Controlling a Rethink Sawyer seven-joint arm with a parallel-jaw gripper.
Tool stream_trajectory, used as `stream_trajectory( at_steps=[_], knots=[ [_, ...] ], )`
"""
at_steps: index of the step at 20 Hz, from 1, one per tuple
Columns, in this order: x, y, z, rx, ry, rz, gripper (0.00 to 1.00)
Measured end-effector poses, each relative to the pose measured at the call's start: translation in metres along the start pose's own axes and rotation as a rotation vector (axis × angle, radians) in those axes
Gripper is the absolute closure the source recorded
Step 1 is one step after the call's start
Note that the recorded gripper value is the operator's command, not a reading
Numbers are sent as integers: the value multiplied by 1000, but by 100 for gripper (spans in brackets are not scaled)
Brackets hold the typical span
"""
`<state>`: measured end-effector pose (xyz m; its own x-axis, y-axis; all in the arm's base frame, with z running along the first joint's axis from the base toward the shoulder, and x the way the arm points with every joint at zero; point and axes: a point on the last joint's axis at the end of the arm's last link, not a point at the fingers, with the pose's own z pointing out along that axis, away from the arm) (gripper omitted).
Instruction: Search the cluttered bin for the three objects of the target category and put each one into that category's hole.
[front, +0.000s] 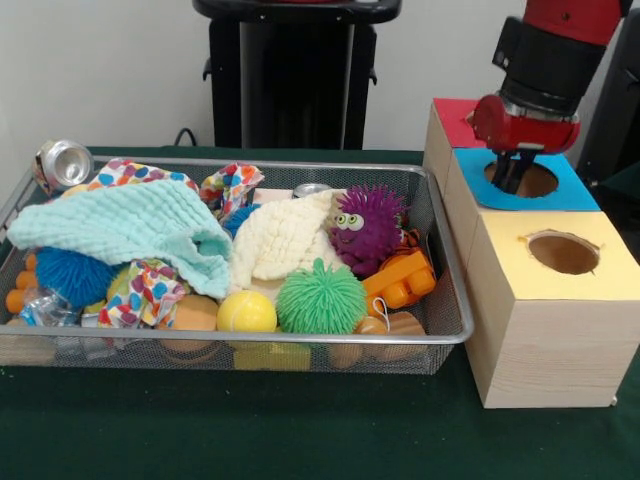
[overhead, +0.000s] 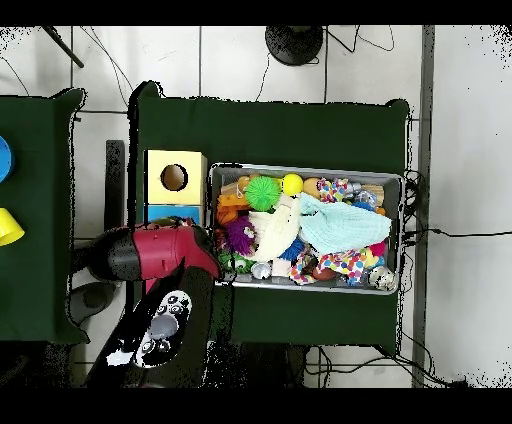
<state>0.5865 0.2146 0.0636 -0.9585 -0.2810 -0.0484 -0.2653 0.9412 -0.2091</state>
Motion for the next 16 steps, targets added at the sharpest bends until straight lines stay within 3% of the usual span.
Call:
stream_trajectory(
  at_steps=[7, 10, 16],
  knots=[
    [-6, 5, -20, -43, 17, 9, 100],
    [-12, 0, -29, -52, -1, 20, 100],
    [-32, -32, -63, -61, -67, 83, 100]
  ],
)
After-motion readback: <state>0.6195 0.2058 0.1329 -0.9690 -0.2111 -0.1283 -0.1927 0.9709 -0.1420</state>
